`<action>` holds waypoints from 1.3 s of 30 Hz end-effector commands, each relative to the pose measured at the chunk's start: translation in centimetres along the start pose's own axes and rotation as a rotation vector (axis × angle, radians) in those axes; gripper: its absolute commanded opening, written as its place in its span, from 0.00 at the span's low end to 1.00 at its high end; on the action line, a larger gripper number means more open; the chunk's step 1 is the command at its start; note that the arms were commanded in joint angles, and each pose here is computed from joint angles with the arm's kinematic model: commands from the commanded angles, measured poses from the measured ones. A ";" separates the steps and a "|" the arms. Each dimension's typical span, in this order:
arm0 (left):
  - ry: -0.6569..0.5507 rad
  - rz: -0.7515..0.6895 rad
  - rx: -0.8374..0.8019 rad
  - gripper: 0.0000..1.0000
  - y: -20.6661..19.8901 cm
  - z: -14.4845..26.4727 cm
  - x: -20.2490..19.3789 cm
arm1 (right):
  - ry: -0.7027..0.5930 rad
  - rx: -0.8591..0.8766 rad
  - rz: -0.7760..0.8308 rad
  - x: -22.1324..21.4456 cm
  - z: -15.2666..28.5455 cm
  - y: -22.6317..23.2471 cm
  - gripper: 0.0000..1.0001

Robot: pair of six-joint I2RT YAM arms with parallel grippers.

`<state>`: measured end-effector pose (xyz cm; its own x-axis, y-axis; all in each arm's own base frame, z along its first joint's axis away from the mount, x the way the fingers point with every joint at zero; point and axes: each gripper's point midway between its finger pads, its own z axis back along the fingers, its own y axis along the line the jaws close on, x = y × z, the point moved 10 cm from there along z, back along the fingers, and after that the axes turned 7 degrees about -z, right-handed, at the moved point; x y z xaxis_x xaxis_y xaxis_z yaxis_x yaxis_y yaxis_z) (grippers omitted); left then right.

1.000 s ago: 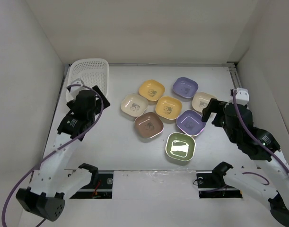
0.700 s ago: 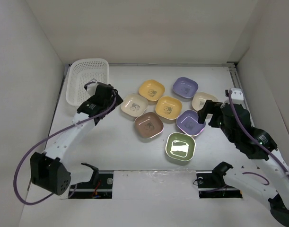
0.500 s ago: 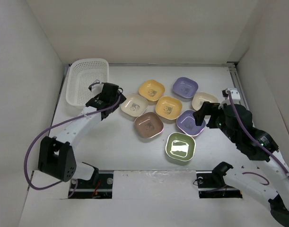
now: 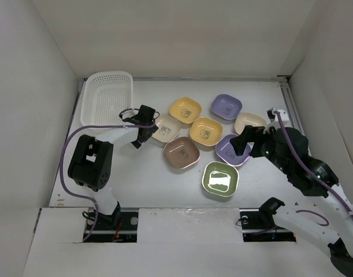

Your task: Place the plates into the plastic bin on the countertop

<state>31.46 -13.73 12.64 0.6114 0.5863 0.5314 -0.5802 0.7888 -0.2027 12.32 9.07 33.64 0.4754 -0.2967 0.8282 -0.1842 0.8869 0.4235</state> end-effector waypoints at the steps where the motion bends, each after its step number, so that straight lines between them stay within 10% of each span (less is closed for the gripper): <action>1: -0.039 0.050 -0.052 0.74 -1.7 0.3 1.0 | -0.044 0.060 -0.005 0.7 0.2 0.7 1.00; 16: -0.005 0.041 0.091 0.00 -1.7 -0.9 -0.9 | -0.060 0.071 -0.018 0.7 0.5 0.7 1.00; 39: -0.325 0.104 -0.233 0.00 -3.6 15.7 12.5 | -0.047 0.090 -0.026 0.6 0.9 0.7 1.00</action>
<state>32.38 -15.29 28.41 0.4365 0.6116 0.6598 -0.4672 0.7808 -0.4147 11.83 8.95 33.91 0.4642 -0.3128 0.8287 -0.2107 0.8697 0.4463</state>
